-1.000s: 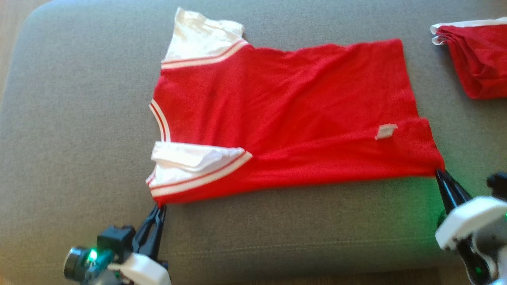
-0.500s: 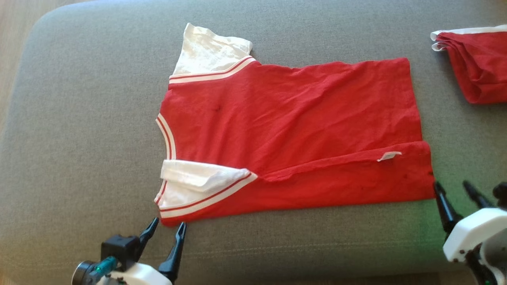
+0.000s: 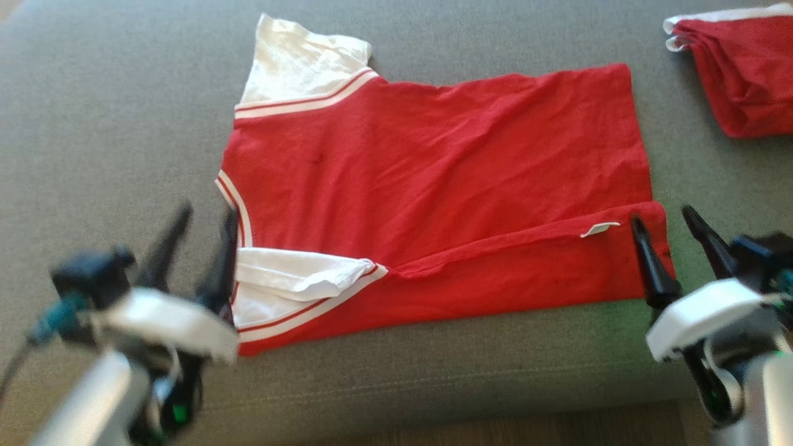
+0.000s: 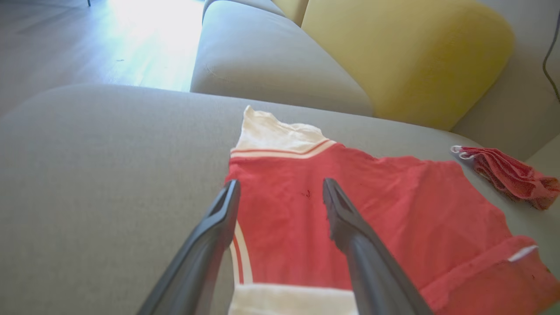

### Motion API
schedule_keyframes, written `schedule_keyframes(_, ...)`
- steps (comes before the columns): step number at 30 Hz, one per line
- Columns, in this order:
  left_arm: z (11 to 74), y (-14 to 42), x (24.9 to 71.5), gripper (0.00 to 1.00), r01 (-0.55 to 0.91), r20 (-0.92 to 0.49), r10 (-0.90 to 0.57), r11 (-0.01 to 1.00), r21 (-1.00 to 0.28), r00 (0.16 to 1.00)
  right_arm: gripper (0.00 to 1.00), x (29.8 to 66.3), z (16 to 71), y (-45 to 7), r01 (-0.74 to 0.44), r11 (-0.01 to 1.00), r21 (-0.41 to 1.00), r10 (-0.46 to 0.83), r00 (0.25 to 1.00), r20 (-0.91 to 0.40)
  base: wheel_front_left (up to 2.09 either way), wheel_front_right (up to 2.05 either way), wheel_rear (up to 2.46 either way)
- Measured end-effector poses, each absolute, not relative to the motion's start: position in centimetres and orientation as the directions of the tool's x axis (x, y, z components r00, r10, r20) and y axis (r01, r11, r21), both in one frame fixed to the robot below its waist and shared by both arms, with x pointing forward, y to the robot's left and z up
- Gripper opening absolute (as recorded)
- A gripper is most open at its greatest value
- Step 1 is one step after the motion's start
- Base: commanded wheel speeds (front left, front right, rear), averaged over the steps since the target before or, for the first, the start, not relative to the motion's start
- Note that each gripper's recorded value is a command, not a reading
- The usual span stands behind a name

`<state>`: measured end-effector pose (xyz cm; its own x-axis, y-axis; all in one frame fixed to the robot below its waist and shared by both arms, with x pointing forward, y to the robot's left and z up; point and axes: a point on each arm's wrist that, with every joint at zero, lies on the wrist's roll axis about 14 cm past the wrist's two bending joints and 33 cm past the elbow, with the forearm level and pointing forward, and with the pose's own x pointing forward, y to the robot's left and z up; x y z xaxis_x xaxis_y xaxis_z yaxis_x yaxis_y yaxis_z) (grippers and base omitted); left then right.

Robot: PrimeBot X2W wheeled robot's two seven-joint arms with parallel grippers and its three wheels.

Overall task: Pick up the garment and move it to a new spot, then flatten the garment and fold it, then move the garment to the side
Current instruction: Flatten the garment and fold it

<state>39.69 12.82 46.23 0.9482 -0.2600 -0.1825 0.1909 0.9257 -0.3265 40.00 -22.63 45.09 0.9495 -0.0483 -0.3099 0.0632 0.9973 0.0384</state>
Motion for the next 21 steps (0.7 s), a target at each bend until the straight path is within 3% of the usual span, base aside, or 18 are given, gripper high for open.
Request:
schedule_keyframes(3,49.1,13.0,45.5,1.0,0.238,-0.084,-0.259,0.949,-0.205,0.962,1.0,42.0,45.2,-21.2,0.022,0.999,0.041,-0.01,0.961,-0.275,0.0,0.0,0.0)
schedule_keyframes(6,49.7,12.9,49.6,1.0,0.262,-0.08,-0.273,0.957,-0.122,0.959,1.0,43.0,44.6,-20.7,0.007,0.999,0.044,0.005,0.961,-0.276,0.0,0.0,0.0)
schedule_keyframes(12,47.5,11.9,56.2,1.0,0.335,-0.197,-0.33,0.942,-0.005,0.923,1.0,45.0,43.5,-20.2,-0.009,0.999,0.043,0.021,0.961,-0.274,0.0,0.0,0.0)
schedule_keyframes(21,41.8,11.0,61.4,1.0,0.412,-0.426,-0.37,0.911,0.005,0.825,1.0,45.4,40.4,-20.7,0.008,0.998,0.055,0.011,0.944,-0.331,0.0,0.0,0.0)
